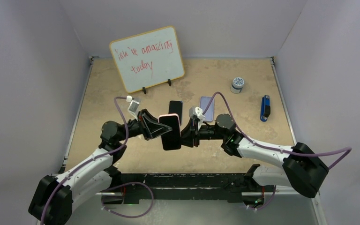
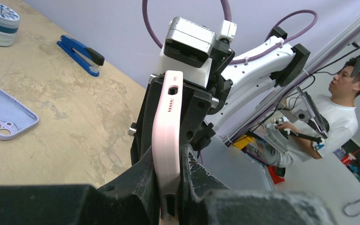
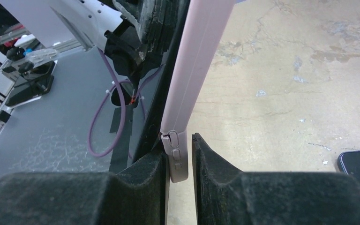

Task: Take the phone out of the phone case
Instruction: Remove the phone case from the phone.

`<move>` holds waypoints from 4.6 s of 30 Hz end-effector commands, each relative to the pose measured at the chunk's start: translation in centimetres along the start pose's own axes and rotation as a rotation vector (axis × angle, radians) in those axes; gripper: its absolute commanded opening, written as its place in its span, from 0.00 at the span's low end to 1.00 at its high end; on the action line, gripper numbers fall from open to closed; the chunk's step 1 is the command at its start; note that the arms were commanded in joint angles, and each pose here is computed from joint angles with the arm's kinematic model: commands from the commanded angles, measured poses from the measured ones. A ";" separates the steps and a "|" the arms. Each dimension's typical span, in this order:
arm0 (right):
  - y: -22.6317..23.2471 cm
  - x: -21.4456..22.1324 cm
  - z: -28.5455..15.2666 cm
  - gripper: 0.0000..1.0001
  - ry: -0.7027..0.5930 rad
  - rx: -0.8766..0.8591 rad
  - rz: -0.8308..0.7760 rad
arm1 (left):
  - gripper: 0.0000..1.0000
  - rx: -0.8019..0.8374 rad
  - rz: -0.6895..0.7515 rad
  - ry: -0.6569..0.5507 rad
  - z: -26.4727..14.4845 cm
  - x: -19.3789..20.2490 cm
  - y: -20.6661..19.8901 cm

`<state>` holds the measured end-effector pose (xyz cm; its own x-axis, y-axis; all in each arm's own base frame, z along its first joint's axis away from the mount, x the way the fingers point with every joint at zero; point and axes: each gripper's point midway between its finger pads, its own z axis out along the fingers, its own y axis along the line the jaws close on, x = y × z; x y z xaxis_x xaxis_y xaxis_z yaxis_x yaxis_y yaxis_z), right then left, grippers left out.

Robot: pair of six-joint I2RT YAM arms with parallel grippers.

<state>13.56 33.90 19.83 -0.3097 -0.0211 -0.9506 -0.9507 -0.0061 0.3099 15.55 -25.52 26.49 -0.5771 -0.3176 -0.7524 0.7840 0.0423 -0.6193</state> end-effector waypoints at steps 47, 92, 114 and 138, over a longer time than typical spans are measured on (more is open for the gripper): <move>-11.2 6.1 -0.8 0.00 0.020 0.388 0.587 | 0.74 -1.133 0.368 0.259 -6.7 3.3 15.6; -11.3 7.2 -0.2 0.00 0.063 0.361 0.687 | 0.56 -1.265 0.996 0.510 0.3 10.2 13.9; -10.2 6.0 0.1 0.00 0.043 0.282 0.656 | 0.44 -1.408 1.025 0.467 -0.6 6.9 16.7; -13.1 5.7 -1.3 0.00 -0.006 0.466 0.688 | 0.00 -1.229 0.859 0.292 -0.6 2.9 9.3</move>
<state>23.04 32.21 7.50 -0.8616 0.0931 -0.4990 -0.4139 0.4403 0.7968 21.56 -25.04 15.58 -0.2179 0.5381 -0.8143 0.3026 0.8304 0.4678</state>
